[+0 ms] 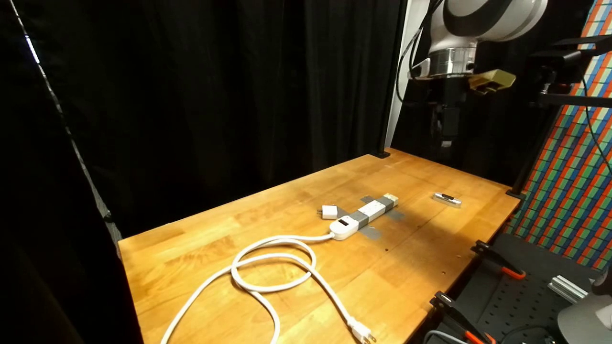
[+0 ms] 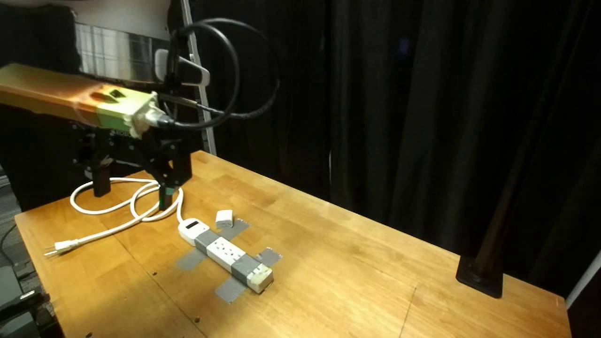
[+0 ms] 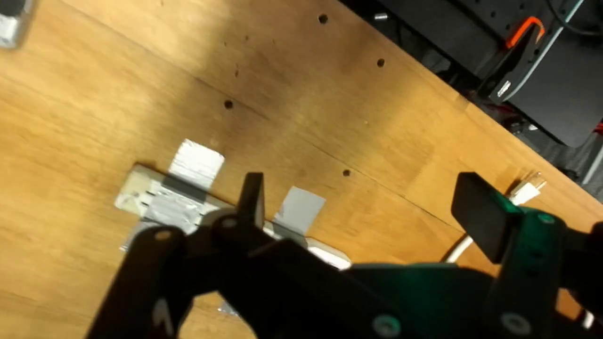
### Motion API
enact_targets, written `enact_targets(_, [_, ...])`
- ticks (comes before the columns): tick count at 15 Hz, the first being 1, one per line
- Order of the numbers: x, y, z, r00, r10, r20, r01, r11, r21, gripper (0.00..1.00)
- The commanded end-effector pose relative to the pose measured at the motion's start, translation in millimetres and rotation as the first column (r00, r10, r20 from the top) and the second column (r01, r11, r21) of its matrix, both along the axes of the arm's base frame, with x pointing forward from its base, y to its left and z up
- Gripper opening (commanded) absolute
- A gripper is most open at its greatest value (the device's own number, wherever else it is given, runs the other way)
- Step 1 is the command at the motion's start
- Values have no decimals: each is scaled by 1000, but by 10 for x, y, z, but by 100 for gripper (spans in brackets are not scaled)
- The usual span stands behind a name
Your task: Put the charging adaptor on the white extension cable
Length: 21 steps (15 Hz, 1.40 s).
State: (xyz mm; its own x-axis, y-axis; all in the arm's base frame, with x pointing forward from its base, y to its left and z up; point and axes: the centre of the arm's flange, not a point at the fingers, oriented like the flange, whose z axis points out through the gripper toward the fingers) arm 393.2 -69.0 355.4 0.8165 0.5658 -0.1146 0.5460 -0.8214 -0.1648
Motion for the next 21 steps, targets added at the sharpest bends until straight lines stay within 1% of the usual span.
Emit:
enact_targets(1, [263, 163, -356, 991, 129, 44, -134, 980, 145, 100])
enact_targets(4, [330, 352, -647, 966, 238, 97, -255, 938, 235, 100])
enact_targets(6, [360, 473, -810, 951, 277, 140, -306, 911, 276, 100])
enact_targets(7, [379, 534, -880, 943, 285, 171, -324, 902, 285, 100])
enact_targets(8, [415, 599, -959, 935, 285, 209, -336, 900, 278, 100])
enact_targets(11, [570, 735, -1138, 905, 265, 333, -350, 909, 228, 100])
enact_targets(12, [626, 767, -1196, 888, 254, 384, -348, 916, 199, 100])
enact_targets(14, [735, 803, -1312, 859, 243, 451, -338, 930, 143, 100])
enact_targets(17, [842, 829, -1507, 827, 242, 507, -325, 943, 80, 100])
enact_targets(18, [881, 836, -1581, 822, 246, 514, -322, 945, 62, 100])
enact_targets(19, [917, 842, -1634, 815, 245, 526, -319, 946, 53, 100])
enact_targets(21, [996, 861, -1721, 813, 232, 534, -315, 946, 69, 100])
